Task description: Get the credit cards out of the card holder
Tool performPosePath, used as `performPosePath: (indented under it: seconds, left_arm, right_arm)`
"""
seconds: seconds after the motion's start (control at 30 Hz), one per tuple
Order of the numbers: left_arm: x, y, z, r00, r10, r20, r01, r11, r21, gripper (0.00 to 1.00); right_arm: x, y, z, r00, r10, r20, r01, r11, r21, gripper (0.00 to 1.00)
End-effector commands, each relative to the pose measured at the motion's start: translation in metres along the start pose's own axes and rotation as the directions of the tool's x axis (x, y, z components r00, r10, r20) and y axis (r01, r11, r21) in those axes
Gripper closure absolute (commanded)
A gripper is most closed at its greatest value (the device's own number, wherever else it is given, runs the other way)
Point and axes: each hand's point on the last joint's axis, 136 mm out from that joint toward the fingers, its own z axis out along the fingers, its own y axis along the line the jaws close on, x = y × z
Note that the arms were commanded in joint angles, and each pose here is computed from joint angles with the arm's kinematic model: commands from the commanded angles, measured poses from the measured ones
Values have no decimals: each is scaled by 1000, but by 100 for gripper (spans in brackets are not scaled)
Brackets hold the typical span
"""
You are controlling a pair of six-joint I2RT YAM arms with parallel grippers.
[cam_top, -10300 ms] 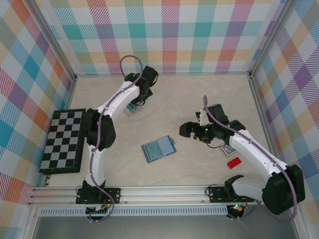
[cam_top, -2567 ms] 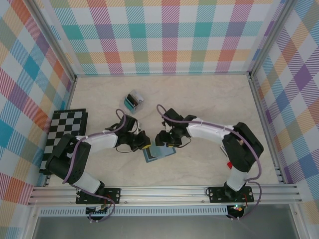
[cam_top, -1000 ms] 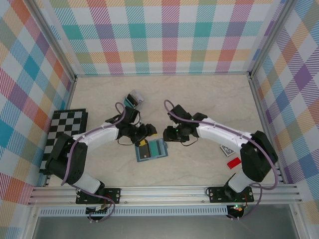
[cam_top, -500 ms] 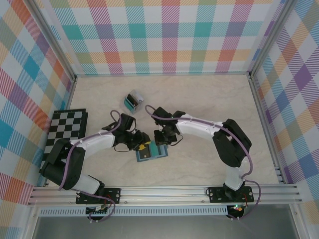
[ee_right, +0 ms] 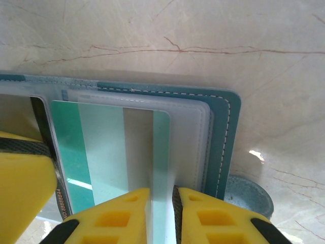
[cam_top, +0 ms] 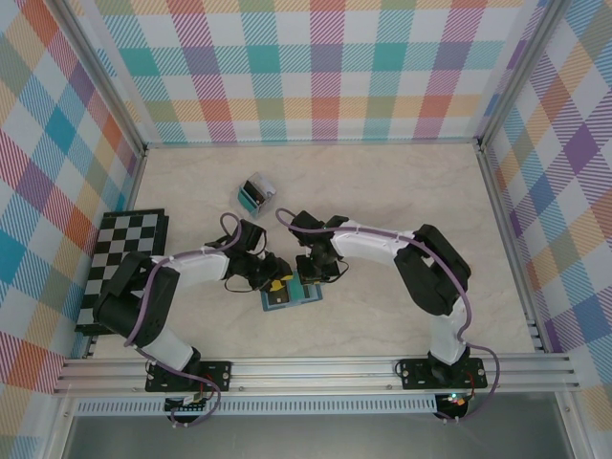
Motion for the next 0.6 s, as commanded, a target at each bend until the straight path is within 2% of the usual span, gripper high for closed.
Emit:
performPosePath:
  seconds: [0.0,0.17,0.57]
  left_arm:
    - [-1,-7,4,999,36,-15,-35,999,13,68]
    - [-1,5,6,998,63,-11,-64,997,-49,68]
    - [-1,-4,12,995,93,-29,-93,996,12,77]
  right_arm:
    - [9,-9,11,999,15,-49,-14,1000,23,79]
    - [13,-13,17,997,22,-69,-20,1000,23,79]
    - [21,-19,26,994,52,-97,-52,999,8,79]
